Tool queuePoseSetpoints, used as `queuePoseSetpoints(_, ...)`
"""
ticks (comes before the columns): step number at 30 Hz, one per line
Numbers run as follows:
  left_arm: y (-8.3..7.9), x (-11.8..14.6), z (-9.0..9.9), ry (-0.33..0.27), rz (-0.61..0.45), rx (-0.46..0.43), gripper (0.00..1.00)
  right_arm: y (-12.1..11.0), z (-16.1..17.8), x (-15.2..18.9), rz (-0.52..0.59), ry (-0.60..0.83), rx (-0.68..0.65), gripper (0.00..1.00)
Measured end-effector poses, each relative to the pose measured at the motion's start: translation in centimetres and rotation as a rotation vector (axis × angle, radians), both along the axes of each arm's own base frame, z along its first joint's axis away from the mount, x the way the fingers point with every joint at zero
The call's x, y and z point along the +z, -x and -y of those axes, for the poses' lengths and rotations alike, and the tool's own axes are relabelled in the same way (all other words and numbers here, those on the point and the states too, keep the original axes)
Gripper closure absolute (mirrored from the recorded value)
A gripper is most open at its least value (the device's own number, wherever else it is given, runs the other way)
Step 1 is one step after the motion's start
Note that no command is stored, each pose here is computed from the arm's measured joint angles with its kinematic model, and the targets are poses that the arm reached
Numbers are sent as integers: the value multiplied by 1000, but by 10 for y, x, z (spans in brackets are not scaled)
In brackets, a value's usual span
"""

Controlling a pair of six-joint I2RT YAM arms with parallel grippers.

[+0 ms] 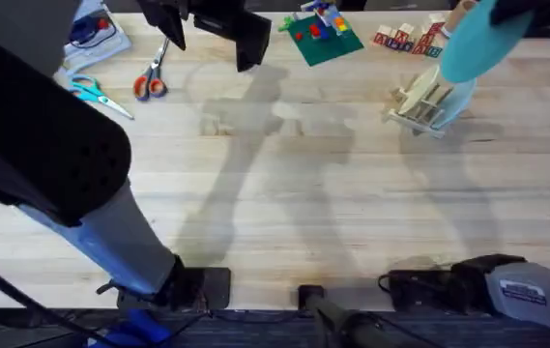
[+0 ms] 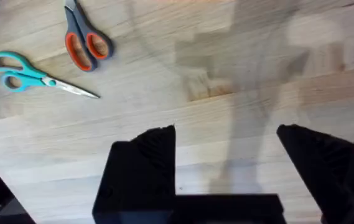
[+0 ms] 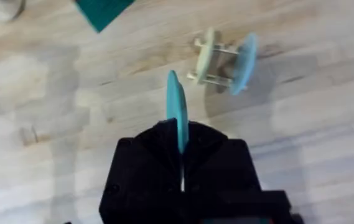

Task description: Pick up the plates from the table one by one and place each into a slot on the dish rack.

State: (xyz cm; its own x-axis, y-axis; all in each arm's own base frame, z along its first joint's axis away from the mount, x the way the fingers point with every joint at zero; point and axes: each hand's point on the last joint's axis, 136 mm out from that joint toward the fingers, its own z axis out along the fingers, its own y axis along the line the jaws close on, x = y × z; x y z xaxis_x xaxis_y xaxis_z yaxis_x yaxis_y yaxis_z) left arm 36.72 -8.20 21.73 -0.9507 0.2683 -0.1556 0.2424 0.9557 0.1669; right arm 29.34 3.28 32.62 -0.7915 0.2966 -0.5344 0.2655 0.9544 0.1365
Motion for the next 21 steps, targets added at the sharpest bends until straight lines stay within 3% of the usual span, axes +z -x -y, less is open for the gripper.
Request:
queuePoseSetpoints(11, 0, 0, 0, 0, 0, 0, 8, 16, 23, -4, -26, -37, -292, 970)
queuePoseSetpoints(21, 0, 0, 0, 0, 0, 0, 7, 26, 42, -5, -39, 44, -380, 970)
